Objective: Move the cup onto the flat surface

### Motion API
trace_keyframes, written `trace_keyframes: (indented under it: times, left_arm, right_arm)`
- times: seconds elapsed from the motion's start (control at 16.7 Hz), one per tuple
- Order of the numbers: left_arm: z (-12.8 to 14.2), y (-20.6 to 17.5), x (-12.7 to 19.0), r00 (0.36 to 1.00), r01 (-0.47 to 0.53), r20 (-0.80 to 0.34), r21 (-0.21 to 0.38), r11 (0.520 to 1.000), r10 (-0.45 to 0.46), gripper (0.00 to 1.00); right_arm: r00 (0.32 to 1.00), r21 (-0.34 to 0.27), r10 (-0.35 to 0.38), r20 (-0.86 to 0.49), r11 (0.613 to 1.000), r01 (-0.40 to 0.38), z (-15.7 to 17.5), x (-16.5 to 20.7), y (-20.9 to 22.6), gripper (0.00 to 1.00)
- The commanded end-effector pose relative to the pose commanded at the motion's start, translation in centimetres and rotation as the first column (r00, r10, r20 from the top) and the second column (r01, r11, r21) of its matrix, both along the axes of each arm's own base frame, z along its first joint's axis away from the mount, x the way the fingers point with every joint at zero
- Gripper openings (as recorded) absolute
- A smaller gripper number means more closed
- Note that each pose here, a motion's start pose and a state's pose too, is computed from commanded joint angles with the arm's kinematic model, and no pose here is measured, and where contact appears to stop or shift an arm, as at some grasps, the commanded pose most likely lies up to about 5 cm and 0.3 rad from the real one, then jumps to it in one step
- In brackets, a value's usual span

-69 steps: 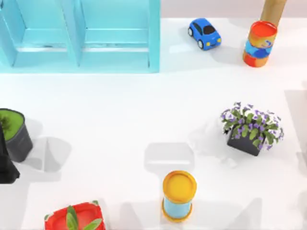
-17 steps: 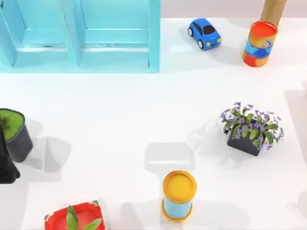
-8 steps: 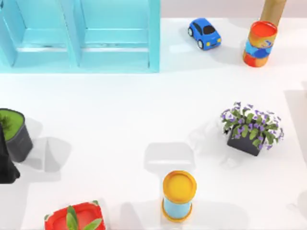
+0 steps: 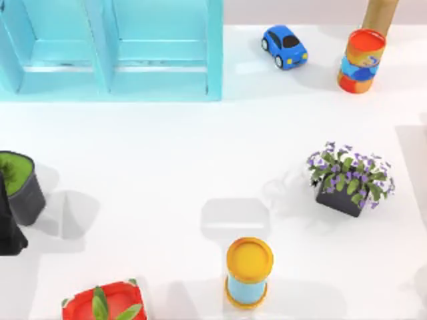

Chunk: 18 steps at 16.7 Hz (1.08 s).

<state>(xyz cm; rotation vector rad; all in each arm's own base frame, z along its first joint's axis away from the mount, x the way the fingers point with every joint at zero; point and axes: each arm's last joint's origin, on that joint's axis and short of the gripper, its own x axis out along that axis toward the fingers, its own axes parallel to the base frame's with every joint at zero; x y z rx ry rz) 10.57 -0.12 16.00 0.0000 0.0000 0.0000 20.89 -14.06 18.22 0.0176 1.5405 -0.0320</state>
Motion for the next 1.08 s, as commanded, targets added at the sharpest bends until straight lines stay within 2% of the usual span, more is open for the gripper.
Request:
trace_keyframes:
  times: [0.66, 1.08]
  left_arm:
    - [0.0, 0.0, 0.0, 1.0, 0.0, 0.0, 0.0, 1.0, 0.0, 1.0]
    - [0.0, 0.0, 0.0, 1.0, 0.0, 0.0, 0.0, 1.0, 0.0, 1.0]
  right_arm:
    - [0.999, 0.01, 0.017, -0.033, 1.0, -0.017, 6.4, -0.6, 7.1, 0.0]
    - [0.999, 0.015, 0.014, -0.041, 1.0, -0.013, 6.7, -0.4, 7.6, 0.0]
